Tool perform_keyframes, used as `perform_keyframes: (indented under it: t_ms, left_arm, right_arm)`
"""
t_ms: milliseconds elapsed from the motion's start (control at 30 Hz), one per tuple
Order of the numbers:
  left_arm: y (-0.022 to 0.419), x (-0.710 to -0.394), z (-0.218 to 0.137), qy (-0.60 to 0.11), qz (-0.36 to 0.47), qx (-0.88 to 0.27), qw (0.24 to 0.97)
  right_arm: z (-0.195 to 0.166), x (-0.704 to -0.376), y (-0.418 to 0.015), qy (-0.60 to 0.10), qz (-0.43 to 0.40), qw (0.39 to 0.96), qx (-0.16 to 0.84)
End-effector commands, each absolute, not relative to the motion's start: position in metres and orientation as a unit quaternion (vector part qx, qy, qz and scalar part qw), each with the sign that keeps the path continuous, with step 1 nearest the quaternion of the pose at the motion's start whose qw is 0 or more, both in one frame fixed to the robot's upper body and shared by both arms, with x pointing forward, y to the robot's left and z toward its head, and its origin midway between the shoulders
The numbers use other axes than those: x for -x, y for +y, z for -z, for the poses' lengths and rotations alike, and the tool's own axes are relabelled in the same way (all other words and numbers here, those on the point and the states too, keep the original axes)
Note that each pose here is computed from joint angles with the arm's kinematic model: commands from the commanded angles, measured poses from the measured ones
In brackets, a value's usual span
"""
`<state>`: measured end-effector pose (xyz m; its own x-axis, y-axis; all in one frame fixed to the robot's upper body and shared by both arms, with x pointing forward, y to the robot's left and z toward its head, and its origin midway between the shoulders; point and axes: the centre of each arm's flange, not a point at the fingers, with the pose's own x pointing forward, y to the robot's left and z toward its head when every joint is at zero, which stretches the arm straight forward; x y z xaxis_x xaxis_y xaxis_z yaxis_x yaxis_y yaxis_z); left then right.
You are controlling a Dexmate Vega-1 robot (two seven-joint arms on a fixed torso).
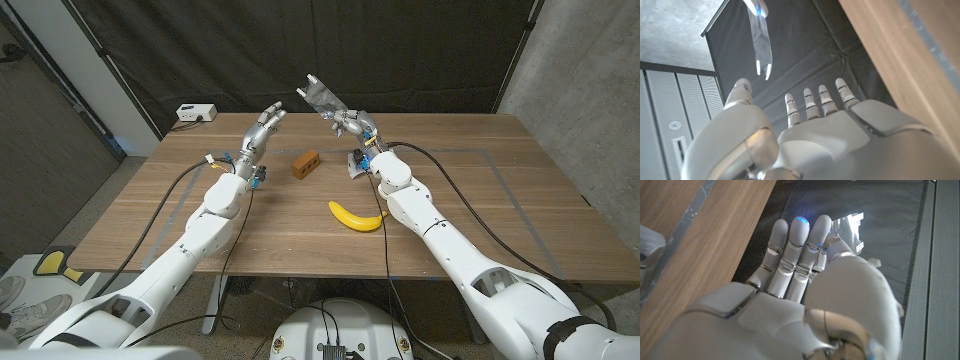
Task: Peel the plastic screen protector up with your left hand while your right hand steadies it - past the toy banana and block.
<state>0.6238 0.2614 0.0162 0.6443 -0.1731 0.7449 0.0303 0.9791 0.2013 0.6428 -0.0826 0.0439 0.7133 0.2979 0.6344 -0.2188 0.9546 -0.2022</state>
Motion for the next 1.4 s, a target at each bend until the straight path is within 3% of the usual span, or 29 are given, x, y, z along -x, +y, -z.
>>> perform_keyframes:
  t_ms: [33,500,1400]
  left_arm:
    - [0.255,-0.595,-0.038,-0.481,-0.023,-0.092,0.872]
    - [0.245,-0.588,-0.056,-0.503,-0.047,-0.031,0.863]
    - [0.219,-0.595,-0.07,-0.477,-0.027,0.033,0.878]
  right_arm:
    - [-0.038,-0.629,-0.086,-0.4,-0.11,0.904,0.1]
    - [-0.031,-0.623,-0.089,-0.422,-0.146,0.888,0.109]
    - [-0.03,-0.615,-0.092,-0.456,-0.145,0.867,0.141]
